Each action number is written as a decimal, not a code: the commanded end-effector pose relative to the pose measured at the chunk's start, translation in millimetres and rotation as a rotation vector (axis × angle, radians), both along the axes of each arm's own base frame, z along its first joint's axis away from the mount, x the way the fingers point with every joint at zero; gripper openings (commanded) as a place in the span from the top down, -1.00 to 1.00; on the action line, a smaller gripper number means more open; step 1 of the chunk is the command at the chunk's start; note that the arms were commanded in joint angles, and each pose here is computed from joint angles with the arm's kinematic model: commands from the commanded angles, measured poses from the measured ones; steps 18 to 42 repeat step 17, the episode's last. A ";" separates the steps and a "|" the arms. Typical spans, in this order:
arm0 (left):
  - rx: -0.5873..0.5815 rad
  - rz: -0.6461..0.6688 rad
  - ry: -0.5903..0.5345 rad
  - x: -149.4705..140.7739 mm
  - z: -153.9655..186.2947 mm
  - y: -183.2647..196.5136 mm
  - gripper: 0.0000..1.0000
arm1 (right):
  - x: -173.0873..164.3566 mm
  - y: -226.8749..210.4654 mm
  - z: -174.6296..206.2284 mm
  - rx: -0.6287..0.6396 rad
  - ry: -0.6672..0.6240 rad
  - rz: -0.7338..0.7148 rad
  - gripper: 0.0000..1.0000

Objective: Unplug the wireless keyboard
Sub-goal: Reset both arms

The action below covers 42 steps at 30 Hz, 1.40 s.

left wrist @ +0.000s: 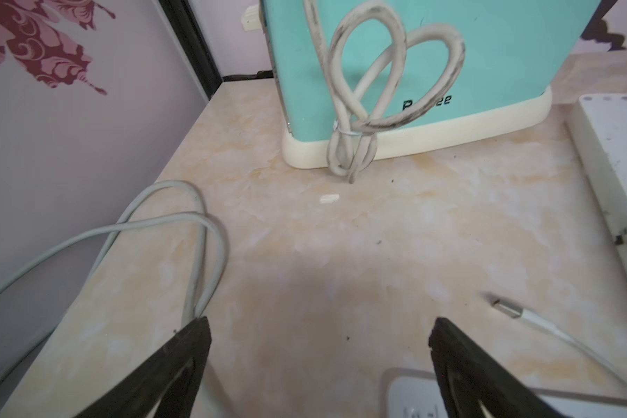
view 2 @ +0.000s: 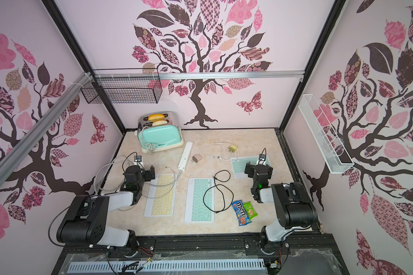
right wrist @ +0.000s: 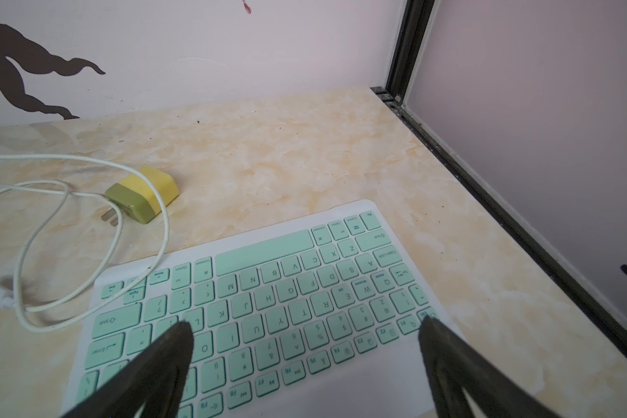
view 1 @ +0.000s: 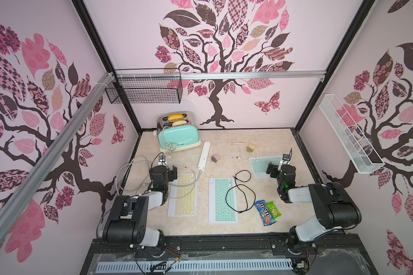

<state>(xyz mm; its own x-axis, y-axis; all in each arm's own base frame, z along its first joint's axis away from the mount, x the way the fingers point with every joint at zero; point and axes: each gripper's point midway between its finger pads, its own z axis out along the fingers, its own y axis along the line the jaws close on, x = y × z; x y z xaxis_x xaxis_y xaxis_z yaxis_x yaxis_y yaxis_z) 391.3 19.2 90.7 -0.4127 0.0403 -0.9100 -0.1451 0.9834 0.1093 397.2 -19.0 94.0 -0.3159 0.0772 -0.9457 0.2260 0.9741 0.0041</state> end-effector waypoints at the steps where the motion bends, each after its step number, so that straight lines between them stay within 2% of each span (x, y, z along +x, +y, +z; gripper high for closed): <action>1: -0.121 -0.016 -0.125 10.4 12.0 10.4 -0.96 | 5.1 -1.0 15.7 0.017 -0.053 -0.005 -0.99; 2: -0.122 -0.017 -0.167 9.8 13.6 12.1 -0.96 | 5.0 -1.0 15.9 0.016 -0.055 -0.004 -0.99; 4: -0.122 -0.015 -0.110 7.4 7.2 11.7 -0.97 | 5.1 -1.0 15.4 0.016 -0.052 -0.004 -0.99; 6: -0.119 -0.019 -0.146 10.9 11.6 11.2 -0.96 | 4.7 -1.0 14.9 0.016 -0.051 -0.004 -0.99; 9: -0.123 -0.017 -0.110 8.7 8.0 10.9 -0.96 | 4.9 -1.0 14.7 0.017 -0.050 -0.004 -0.99; 12: -0.116 -0.022 -0.121 10.8 8.7 10.8 -0.96 | 8.3 -4.1 11.2 0.061 -0.036 0.019 -0.99; 42: -0.115 -0.026 -0.126 7.5 10.6 9.1 -0.96 | 5.5 -2.6 14.2 0.044 -0.049 0.021 -0.99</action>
